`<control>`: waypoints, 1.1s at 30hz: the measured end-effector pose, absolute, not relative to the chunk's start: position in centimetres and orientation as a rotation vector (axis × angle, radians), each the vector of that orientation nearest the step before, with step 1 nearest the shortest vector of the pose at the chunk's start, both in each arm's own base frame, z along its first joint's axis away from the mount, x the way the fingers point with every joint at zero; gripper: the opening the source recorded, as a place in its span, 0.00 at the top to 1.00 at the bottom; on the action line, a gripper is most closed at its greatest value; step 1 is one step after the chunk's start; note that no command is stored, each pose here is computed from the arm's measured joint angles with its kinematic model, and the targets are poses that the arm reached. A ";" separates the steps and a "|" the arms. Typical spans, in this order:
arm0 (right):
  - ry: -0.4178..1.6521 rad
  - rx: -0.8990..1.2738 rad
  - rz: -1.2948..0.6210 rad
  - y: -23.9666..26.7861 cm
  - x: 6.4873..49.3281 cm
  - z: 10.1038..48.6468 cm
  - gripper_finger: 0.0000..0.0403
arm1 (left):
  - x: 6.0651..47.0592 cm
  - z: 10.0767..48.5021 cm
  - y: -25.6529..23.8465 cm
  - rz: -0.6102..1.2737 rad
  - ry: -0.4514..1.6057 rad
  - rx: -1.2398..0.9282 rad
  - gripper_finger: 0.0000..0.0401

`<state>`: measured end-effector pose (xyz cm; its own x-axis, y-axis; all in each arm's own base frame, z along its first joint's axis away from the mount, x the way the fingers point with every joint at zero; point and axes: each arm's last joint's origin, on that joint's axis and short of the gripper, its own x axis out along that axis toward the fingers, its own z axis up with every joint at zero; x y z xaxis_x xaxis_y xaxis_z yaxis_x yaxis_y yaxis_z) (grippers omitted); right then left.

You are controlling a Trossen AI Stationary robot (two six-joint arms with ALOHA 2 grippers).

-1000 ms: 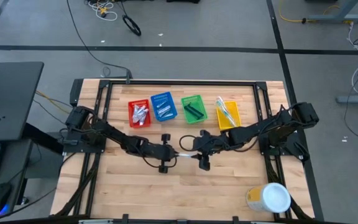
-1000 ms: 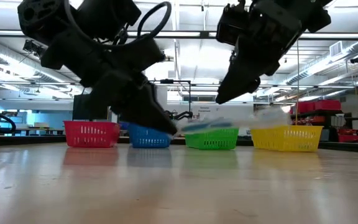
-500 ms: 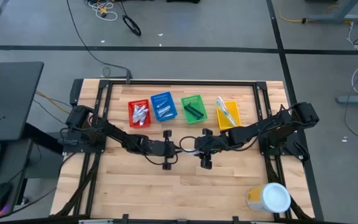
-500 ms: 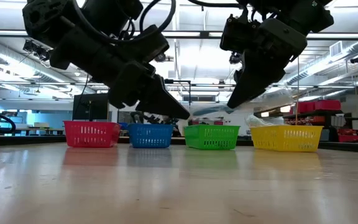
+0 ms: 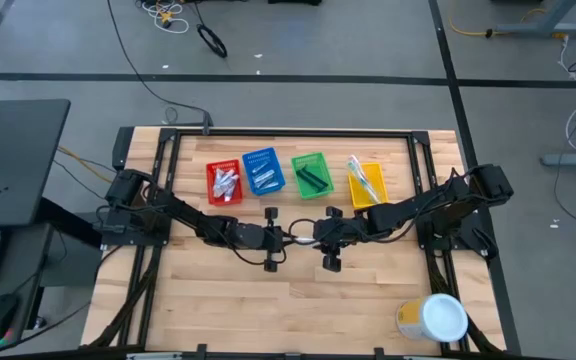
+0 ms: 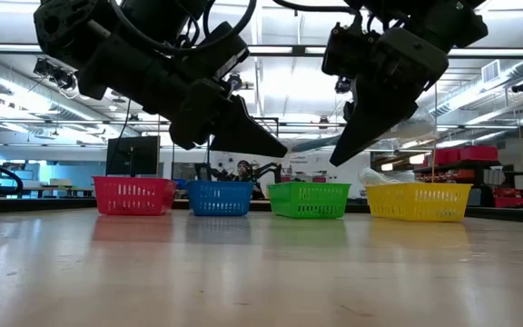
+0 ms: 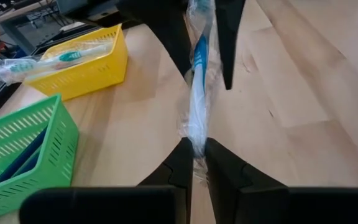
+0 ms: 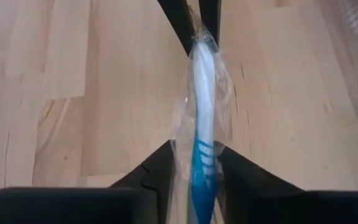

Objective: Pick & Place Travel size toiletries
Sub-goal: Put the toothbrush into the yellow bin

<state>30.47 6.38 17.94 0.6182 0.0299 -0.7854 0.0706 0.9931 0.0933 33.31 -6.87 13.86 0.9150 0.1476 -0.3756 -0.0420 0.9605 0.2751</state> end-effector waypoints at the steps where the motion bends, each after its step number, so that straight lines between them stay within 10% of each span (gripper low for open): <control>1: 0.909 0.118 -0.024 6.4 30.4 17.9 0.75 | 33.3 13.8 -6.9 0.099 0.406 0.266 0.92; 33: 1.011 0.151 -0.071 6.2 29.6 17.3 0.94 | 33.3 13.9 -6.8 0.130 0.402 0.196 0.77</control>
<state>29.61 6.18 17.33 0.5296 0.0109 -0.8482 0.1286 0.9873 0.0930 33.29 -6.82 13.89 0.9122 0.1639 -0.3755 -0.0866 0.9729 0.2143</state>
